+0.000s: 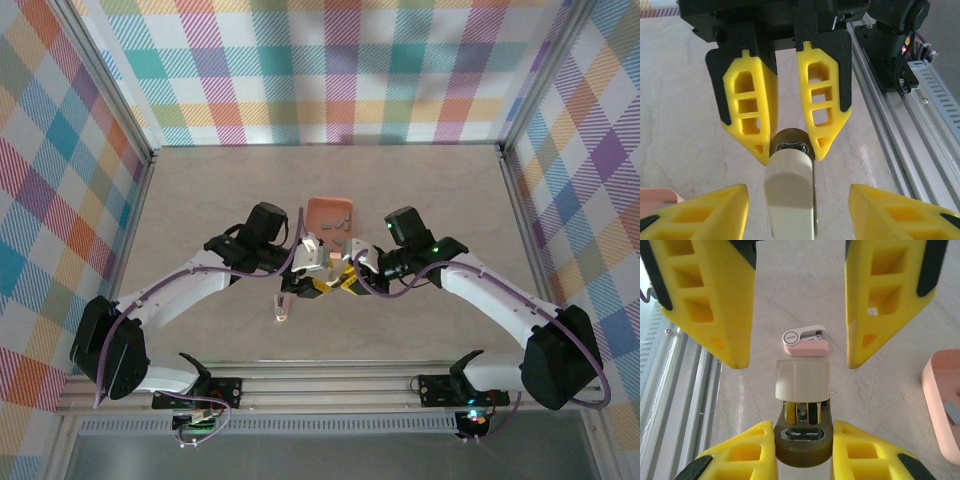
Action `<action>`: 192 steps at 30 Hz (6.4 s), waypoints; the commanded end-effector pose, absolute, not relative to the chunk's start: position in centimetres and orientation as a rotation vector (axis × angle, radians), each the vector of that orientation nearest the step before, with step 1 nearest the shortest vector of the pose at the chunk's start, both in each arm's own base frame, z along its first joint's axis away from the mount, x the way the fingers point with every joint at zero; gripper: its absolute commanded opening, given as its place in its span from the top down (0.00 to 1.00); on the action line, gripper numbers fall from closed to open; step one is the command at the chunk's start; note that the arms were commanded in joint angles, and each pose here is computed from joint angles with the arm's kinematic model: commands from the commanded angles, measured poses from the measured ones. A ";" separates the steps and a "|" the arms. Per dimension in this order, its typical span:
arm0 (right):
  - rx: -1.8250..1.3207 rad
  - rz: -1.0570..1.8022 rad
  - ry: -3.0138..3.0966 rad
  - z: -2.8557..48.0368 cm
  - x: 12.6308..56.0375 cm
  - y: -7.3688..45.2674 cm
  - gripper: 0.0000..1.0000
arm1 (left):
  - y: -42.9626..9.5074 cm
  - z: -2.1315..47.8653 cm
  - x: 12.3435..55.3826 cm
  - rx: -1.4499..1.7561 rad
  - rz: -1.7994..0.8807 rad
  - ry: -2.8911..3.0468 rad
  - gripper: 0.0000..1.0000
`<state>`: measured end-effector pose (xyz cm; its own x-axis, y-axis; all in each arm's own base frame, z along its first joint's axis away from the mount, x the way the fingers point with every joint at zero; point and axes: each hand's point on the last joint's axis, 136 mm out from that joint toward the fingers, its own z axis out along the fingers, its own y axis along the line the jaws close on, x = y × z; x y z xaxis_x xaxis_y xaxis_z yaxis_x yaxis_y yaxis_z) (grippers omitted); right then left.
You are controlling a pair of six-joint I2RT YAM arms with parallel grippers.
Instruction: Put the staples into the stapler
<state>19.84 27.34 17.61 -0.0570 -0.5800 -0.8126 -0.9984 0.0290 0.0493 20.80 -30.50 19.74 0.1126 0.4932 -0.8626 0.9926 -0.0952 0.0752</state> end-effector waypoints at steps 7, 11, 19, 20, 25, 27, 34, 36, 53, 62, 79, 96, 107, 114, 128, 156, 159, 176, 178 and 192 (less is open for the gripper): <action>-1.602 0.924 1.645 19.2 20.1 28.3 1.00 | -31.4 20.6 20.7 1.695 -0.889 1.408 0.50; -1.600 0.928 1.643 19.3 20.0 28.4 1.00 | -31.5 20.5 20.7 1.698 -0.888 1.410 0.53; -1.602 0.930 1.635 19.3 20.0 28.5 1.00 | -31.9 20.8 21.2 1.679 -0.883 1.406 0.62; -1.602 0.929 1.637 19.3 20.0 28.4 1.00 | -31.9 20.9 21.2 1.677 -0.886 1.407 0.65; -1.601 0.919 1.633 18.8 20.0 28.3 1.00 | -31.9 21.1 21.1 1.678 -0.890 1.405 0.77; -1.597 0.915 1.629 18.5 20.0 28.3 1.00 | -31.7 21.2 21.1 1.674 -0.899 1.405 0.81; -1.564 0.935 1.634 17.6 20.0 27.5 1.00 | -30.7 22.4 21.1 1.639 -0.922 1.393 0.87; -1.545 0.941 1.646 17.1 20.1 27.1 1.00 | -30.3 22.7 21.1 1.626 -0.923 1.394 0.87; -1.445 0.952 1.762 13.8 21.3 26.5 0.85 | -29.6 26.1 21.1 1.520 -0.966 1.316 0.93; -1.450 0.959 1.779 13.4 21.7 27.6 0.79 | -29.6 27.8 21.0 1.483 -0.967 1.277 0.93; -1.340 0.821 1.709 16.7 22.0 26.5 0.41 | -29.4 27.5 21.4 1.486 -0.931 1.297 0.93; -1.404 0.989 1.508 22.6 19.9 30.7 0.39 | -29.5 27.7 21.2 1.489 -0.941 1.283 0.93; -1.418 1.055 1.462 22.9 19.9 32.6 0.52 | -29.5 27.7 21.0 1.491 -0.960 1.273 0.93; -1.381 1.045 1.497 22.7 20.4 32.5 0.83 | -29.4 27.4 21.6 1.463 -0.934 1.303 0.85; -0.469 0.574 2.390 13.2 26.7 27.0 0.84 | -19.4 23.2 32.1 0.405 -0.453 1.841 0.10; 0.111 0.155 2.769 3.3 27.7 27.6 0.82 | -12.7 16.4 31.2 0.021 -0.227 2.049 0.07; 0.107 0.154 2.780 3.0 27.7 27.7 0.76 | -12.7 16.4 31.3 0.025 -0.228 2.050 0.07; -0.013 0.232 2.691 9.7 26.8 26.4 0.52 | -13.5 15.4 31.1 0.016 -0.275 2.107 0.07; -0.054 0.281 2.696 10.4 26.6 26.6 0.53 | -13.7 14.9 30.8 -0.002 -0.303 2.135 0.07; 0.074 0.648 2.834 6.9 27.2 25.7 0.49 | -13.7 13.0 29.5 -0.080 -0.371 2.201 0.08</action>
<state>27.06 23.86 7.05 -0.9623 0.1226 -0.2429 0.0286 0.9334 0.3578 29.95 -14.36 13.60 -0.6031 -0.1546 -0.7826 0.1100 0.9556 -0.2735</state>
